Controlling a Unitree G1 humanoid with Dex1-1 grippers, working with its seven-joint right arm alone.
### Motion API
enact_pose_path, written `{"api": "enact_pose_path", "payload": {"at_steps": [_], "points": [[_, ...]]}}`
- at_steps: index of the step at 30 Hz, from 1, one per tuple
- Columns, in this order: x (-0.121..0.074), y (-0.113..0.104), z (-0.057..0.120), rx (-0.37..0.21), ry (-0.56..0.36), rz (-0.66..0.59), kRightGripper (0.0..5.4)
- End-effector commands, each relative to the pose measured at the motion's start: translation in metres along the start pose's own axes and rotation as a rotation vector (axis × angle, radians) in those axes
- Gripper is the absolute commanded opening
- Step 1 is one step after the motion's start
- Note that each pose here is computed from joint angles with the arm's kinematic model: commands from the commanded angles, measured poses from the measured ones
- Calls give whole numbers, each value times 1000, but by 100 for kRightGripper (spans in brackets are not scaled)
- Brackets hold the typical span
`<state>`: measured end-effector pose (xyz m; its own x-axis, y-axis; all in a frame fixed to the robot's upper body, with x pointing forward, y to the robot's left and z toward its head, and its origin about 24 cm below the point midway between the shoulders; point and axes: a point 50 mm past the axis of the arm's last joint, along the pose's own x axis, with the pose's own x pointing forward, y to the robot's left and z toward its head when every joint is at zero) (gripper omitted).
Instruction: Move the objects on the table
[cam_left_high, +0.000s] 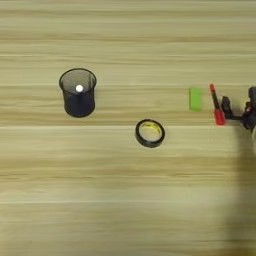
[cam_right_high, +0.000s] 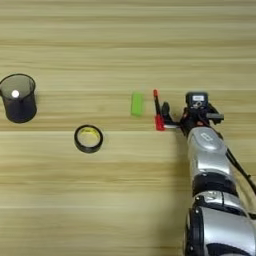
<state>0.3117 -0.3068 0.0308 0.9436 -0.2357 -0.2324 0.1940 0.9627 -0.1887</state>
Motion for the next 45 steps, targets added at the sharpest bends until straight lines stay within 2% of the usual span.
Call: {"api": "enact_pose_path", "payload": {"at_steps": [1, 13, 27, 41, 45], "points": [[12, -14, 46, -60, -147, -48, 537], [15, -19, 36, -88, -103, -77, 537], [17, -2, 35, -93, -115, -7, 537], [18, 8, 32, -120, -108, 21, 537], [20, 16, 36, -143, -109, 52, 537]]}}
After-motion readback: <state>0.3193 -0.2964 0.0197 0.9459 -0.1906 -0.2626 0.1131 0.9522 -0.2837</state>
